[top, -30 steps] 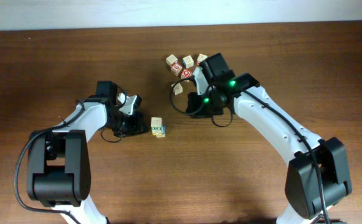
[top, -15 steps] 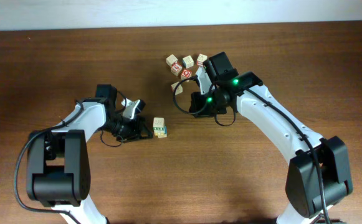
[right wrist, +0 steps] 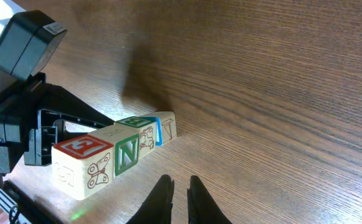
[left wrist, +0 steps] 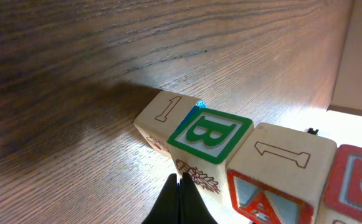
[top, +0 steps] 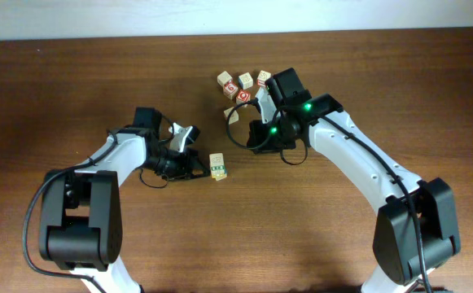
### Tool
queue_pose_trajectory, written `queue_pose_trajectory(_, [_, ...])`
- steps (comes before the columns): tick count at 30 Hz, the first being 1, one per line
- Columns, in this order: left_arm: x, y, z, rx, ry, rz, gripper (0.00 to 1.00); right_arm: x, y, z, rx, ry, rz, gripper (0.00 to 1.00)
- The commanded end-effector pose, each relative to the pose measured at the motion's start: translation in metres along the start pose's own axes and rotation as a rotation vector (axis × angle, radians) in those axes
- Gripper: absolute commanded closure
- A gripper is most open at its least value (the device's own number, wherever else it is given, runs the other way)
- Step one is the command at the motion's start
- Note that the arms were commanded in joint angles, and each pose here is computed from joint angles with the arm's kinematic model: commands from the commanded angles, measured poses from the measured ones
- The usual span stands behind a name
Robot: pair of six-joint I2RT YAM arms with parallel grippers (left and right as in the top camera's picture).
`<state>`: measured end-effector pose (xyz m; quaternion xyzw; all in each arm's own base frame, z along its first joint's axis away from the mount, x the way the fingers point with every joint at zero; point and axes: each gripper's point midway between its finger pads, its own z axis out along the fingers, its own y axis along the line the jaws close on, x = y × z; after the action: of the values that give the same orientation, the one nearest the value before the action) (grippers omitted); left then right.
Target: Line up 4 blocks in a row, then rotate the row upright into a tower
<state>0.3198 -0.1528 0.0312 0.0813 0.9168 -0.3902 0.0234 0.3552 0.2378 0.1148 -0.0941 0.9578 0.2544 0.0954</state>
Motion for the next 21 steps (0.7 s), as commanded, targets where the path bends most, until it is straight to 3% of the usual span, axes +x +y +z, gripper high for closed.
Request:
queue_pose_trajectory(1, [-0.005,0.000,0.000,0.002,-0.010,0.011,1.00,0.000,-0.004,0.003,0.009,0.004,-0.002,0.91])
queue_pose_trajectory(5, [-0.035,0.012,-0.033,-0.145,-0.075,0.012,1.00,-0.010,-0.004,-0.025,0.004,-0.061,-0.033,0.95])
queue_pose_trajectory(7, [-0.064,0.003,-0.095,-0.294,-0.187,0.030,1.00,-0.014,-0.012,-0.077,0.038,-0.158,-0.034,0.87])
queue_pose_trajectory(9, [-0.078,-0.011,-0.135,-0.346,-0.295,0.027,1.00,-0.008,-0.021,-0.111,0.094,-0.211,-0.017,0.81])
queue_pose_trajectory(12, [-0.086,-0.032,-0.203,-0.503,-0.488,0.099,0.70,0.018,-0.031,-0.195,0.243,-0.377,-0.019,0.41])
queue_pose_trajectory(13, [-0.085,-0.031,-0.221,-0.580,-0.535,0.101,0.01,0.035,-0.033,-0.227,0.299,-0.443,-0.013,0.24])
queue_pose_trajectory(14, [-0.085,-0.030,-0.229,-0.618,-0.553,0.100,0.01,0.049,-0.032,-0.248,0.330,-0.491,-0.016,0.08])
queue_pose_trajectory(15, [-0.085,-0.030,-0.229,-0.618,-0.554,0.101,0.01,0.071,-0.024,-0.275,0.336,-0.565,-0.032,0.02])
queue_pose_trajectory(18, [-0.085,-0.030,-0.228,-0.611,-0.550,0.101,0.01,0.124,-0.005,-0.323,0.301,-0.728,-0.078,0.01])
queue_pose_trajectory(21, [-0.085,-0.030,-0.228,-0.611,-0.550,0.101,0.01,0.149,0.004,-0.346,0.278,-0.830,-0.108,0.01])
